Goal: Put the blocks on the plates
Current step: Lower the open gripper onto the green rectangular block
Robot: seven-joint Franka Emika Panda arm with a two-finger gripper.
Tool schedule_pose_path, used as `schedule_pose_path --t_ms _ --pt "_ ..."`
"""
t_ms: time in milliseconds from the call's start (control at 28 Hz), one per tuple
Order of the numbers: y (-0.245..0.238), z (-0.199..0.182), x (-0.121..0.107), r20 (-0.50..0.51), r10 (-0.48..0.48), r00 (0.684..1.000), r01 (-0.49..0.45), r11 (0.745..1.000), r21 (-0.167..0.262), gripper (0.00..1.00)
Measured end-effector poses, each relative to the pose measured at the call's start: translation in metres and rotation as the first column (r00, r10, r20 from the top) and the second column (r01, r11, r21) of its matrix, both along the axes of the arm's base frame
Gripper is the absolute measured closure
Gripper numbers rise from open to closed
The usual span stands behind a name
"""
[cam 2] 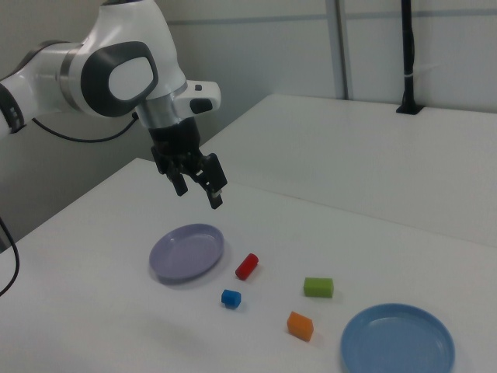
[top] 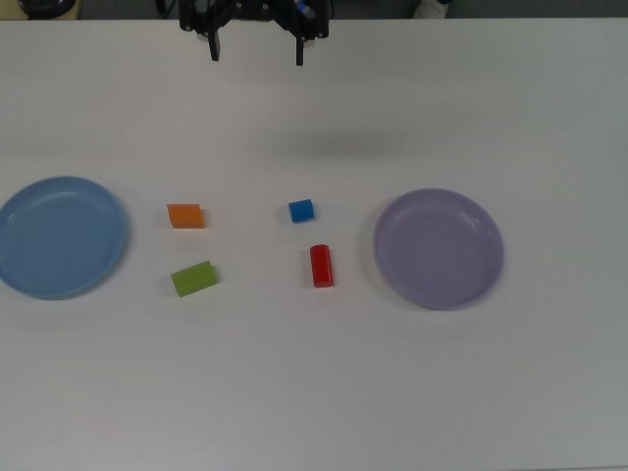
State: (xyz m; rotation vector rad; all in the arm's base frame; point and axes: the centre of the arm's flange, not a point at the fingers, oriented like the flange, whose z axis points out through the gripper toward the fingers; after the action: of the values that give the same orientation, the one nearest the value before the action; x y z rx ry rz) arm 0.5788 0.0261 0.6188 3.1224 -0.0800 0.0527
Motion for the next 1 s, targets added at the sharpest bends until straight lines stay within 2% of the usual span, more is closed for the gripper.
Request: schedule_pose_path --t_ms 214,643,1000 --pt "0.0 -0.013 0.005 -0.024 0.022 0.999 -0.023 1.0 -0.001 0.0" --pt "-0.015 -0.09 0.04 -0.129 0.181 0.975 -0.181 0.983 0.014 0.0" --pt "-0.051 -0.135 0.073 -0.063 0.243 0.968 -0.243 0.97 0.011 0.0"
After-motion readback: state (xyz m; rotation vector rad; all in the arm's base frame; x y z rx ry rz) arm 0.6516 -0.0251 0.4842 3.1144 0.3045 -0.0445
